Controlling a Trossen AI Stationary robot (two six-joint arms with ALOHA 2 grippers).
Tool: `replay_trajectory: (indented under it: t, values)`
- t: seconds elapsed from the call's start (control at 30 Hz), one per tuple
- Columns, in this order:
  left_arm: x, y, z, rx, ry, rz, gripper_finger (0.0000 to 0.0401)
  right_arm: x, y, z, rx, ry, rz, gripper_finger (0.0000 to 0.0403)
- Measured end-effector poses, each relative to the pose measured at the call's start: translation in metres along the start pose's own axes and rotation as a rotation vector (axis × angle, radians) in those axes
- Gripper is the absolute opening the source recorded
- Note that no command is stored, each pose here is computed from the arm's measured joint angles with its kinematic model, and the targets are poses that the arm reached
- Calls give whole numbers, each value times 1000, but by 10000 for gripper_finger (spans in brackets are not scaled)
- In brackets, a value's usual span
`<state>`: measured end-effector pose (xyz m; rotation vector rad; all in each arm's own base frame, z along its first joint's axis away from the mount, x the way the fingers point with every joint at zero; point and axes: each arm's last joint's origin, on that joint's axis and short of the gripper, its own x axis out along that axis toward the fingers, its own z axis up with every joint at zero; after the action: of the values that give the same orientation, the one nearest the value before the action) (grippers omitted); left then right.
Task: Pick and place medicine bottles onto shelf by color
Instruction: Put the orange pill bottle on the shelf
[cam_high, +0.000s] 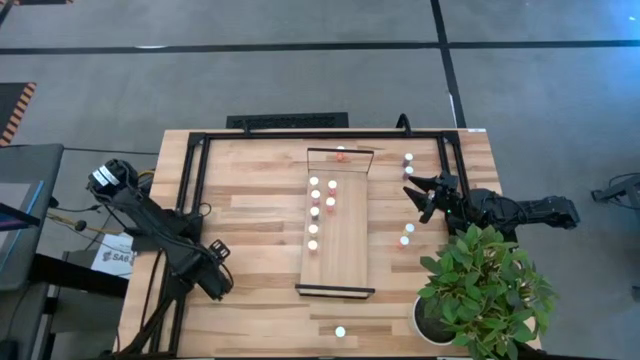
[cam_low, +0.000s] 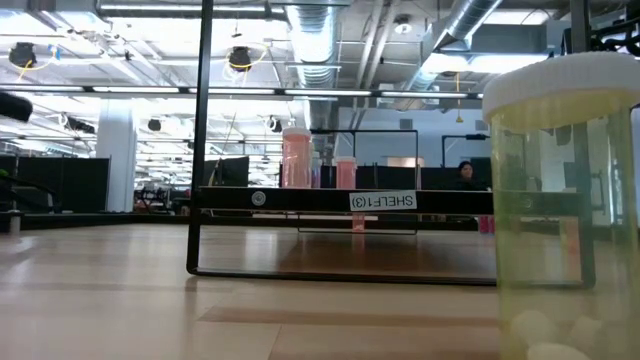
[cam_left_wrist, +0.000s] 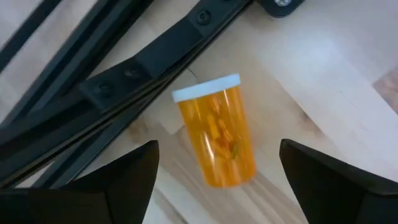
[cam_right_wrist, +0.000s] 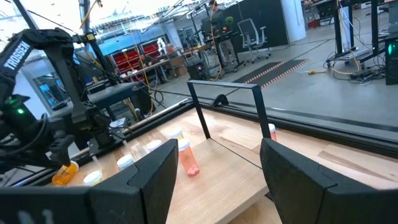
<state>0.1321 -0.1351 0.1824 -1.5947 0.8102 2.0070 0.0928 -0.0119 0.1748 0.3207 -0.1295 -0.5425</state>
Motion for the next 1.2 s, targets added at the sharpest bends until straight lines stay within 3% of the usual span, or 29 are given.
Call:
replay_trajectory:
  t: [0.33,0.57,0.7,1.0,1.1,1.2]
  values:
    - [29,-5,7,0,-2,0,321,0,0,0,0,0,0,251]
    - [32,-6,9,-1,-11,-30,315,0,0,0,0,0,0,251]
    - [33,-7,8,22,2,-45,277,0,0,0,0,0,0,251]
    - [32,-12,6,63,17,-139,125,0,0,0,0,0,0,251]
    - [30,-19,5,97,26,-167,104,0,0,0,0,0,0,251]
    - [29,-28,4,166,37,-184,109,0,0,0,0,0,0,251]
